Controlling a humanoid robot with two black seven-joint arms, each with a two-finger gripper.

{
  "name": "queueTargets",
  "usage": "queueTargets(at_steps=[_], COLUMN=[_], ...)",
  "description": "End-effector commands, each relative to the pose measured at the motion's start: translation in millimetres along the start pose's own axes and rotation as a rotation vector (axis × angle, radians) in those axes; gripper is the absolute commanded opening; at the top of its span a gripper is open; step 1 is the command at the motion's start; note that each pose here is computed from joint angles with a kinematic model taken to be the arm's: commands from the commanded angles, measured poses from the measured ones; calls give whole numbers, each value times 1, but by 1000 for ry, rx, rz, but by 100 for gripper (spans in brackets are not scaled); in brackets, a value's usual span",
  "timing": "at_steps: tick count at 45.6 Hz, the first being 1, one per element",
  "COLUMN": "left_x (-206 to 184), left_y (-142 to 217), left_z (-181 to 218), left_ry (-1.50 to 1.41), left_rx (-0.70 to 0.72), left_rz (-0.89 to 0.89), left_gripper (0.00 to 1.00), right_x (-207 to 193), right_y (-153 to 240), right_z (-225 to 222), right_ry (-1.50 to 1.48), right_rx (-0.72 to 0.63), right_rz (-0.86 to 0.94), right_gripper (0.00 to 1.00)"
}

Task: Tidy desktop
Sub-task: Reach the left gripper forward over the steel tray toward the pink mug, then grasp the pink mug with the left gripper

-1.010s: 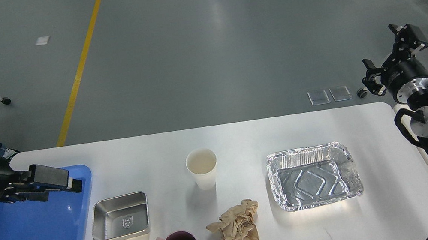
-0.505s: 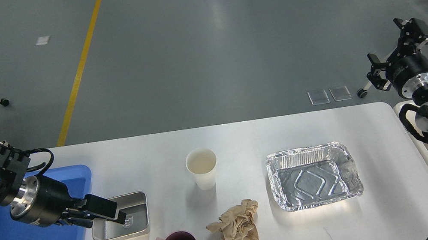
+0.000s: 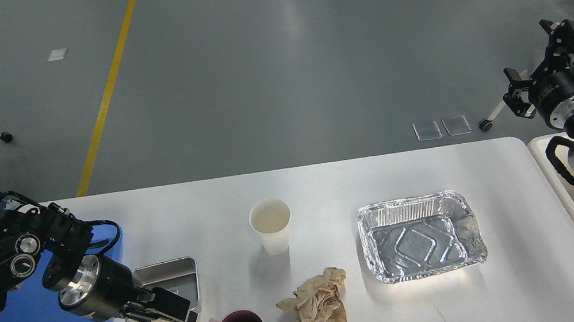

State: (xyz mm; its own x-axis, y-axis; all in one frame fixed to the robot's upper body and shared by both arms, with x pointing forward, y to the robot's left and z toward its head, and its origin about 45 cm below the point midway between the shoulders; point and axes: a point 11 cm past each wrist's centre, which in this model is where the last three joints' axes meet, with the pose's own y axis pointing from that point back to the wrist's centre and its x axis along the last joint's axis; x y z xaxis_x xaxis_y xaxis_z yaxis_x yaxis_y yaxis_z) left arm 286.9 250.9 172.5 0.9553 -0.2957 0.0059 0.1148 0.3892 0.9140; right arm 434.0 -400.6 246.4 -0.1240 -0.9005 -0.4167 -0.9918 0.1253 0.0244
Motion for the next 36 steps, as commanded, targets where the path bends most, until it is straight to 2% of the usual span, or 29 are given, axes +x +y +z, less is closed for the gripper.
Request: queueTargets(at_steps=[1,20,36], left_x=[0,9,8], left_y=[-13,-53,-63], left_z=[0,30,35], left_ry=[6,-47,-58], left_rx=[8,-17,6], left_rz=[-23,-70,-80], left_gripper=[98,98,98], right_x=[0,12,13], right_y=[0,2,3], right_z=[-1,-11,-10], right_ry=[0,30,31], right_rx=[3,11,9], right_rz=[0,13,14], right_gripper=[100,100,100])
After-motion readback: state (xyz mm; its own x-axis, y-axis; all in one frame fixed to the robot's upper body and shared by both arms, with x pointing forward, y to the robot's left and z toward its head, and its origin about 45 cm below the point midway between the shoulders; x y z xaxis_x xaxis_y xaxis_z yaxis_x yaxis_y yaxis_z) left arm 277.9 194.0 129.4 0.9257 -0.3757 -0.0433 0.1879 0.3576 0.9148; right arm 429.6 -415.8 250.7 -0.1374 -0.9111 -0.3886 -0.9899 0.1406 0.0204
